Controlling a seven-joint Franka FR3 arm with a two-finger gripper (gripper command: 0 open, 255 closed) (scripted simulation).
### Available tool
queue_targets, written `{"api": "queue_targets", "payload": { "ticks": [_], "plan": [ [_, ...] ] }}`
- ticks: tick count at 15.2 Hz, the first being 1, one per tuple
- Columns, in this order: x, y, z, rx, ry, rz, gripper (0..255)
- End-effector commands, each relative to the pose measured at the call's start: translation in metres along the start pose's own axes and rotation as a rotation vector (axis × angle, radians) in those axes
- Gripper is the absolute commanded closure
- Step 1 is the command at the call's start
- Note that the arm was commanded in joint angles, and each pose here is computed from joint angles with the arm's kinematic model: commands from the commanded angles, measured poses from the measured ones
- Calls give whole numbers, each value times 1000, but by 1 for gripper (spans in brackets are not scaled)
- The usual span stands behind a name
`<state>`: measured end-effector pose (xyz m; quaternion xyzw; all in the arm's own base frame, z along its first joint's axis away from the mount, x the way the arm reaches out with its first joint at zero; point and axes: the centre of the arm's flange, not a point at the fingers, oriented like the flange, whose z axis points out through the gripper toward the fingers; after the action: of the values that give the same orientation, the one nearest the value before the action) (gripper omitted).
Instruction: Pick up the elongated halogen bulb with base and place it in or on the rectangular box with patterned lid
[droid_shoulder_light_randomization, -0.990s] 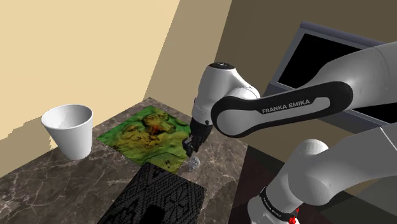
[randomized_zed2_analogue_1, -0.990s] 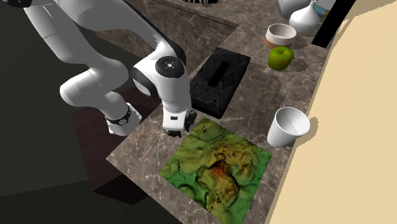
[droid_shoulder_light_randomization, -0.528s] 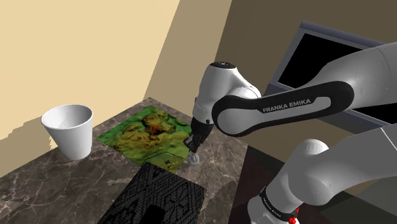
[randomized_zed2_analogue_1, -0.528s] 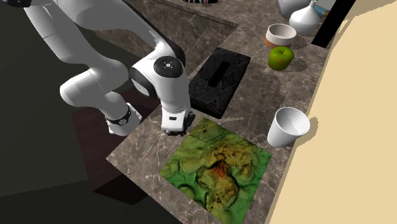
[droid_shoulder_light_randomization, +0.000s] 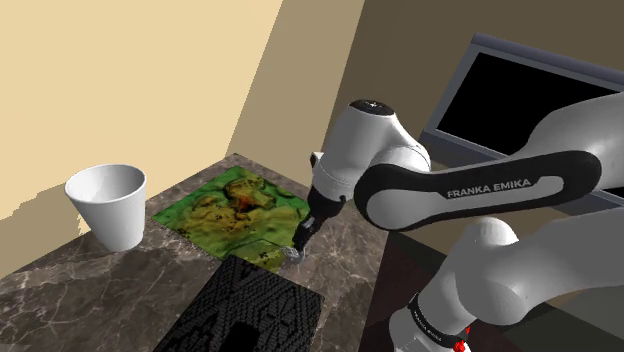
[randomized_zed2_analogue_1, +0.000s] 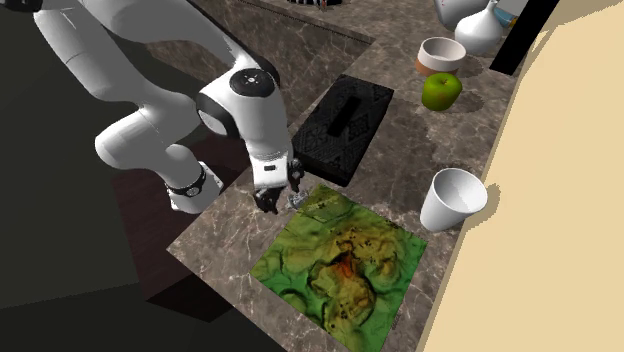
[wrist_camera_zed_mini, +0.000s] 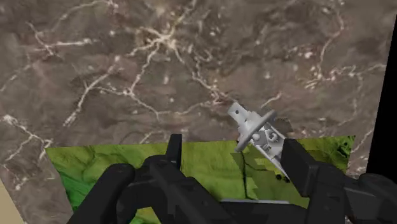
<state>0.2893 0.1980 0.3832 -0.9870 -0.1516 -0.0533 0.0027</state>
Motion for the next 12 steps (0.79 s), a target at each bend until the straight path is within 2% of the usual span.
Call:
{"api": "queue_targets", "payload": {
  "ticks": [1, 2, 9, 12],
  "plan": [
    [-46, -9, -6, -23, 166, -345, 0],
    [-55, -9, -7, -28, 199, -412, 0],
    [-47, -9, 32, -28, 199, -412, 0],
    [-47, -9, 32, -28, 199, -412, 0]
  ]
}}
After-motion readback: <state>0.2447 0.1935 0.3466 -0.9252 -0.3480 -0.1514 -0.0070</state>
